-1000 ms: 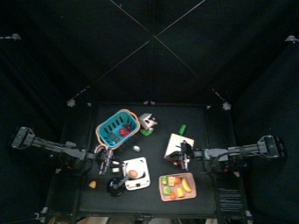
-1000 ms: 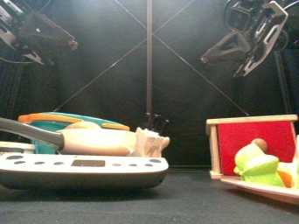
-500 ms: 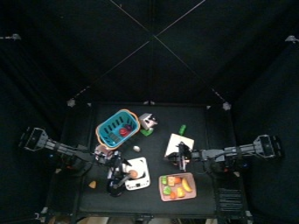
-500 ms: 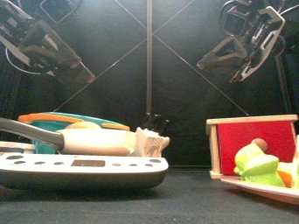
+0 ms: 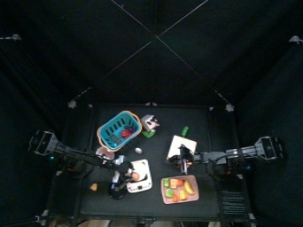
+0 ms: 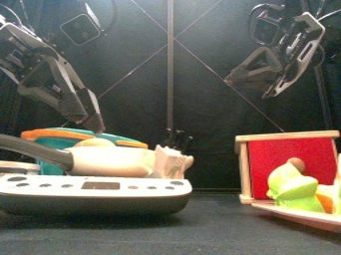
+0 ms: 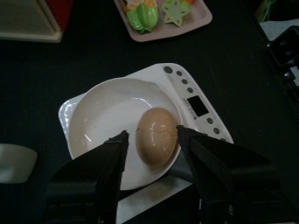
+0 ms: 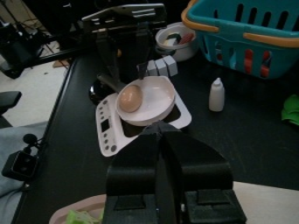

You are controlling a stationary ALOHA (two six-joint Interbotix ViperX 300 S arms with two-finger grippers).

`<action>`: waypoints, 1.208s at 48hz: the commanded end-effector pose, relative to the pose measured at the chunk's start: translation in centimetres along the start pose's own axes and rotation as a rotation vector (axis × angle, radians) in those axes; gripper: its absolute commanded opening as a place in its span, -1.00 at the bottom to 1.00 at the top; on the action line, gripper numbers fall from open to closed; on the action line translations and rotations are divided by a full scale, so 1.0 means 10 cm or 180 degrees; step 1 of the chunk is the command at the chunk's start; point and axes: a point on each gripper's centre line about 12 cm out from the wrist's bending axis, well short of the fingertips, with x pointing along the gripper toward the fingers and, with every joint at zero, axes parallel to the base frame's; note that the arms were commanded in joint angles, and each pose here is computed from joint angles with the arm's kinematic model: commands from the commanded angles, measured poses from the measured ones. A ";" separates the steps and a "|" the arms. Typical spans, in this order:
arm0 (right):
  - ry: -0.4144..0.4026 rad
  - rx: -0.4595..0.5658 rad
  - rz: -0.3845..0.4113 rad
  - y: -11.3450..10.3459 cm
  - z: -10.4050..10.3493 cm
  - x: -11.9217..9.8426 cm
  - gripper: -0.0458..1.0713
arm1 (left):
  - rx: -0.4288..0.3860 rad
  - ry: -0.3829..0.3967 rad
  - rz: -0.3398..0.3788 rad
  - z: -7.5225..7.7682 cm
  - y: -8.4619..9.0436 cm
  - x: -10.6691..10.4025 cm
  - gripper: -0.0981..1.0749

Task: Grab egg

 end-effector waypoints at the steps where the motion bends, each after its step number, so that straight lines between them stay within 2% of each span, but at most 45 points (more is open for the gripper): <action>1: -0.0112 -0.0011 0.0036 0.04 0.12 0.03 -0.86 | -0.0006 -0.0088 0.0009 0.14 0.01 0.04 0.62; 18: -0.0089 -0.0005 0.0026 0.03 0.10 0.04 -0.86 | 0.0030 0.0396 0.0008 0.07 0.02 0.21 0.70; 29: -0.0065 -0.0002 0.0024 0.03 0.08 0.05 -0.86 | 0.0077 0.0455 0.0013 0.05 0.03 0.24 0.70; 46: 0.0021 -0.0003 0.0005 0.01 0.01 0.10 -0.86 | 0.0001 0.0458 0.0103 0.07 0.15 0.26 0.70; 58: 0.0063 -0.0002 -0.0009 0.00 -0.03 0.12 -0.86 | 0.0075 0.0487 0.0153 0.06 0.23 0.30 0.70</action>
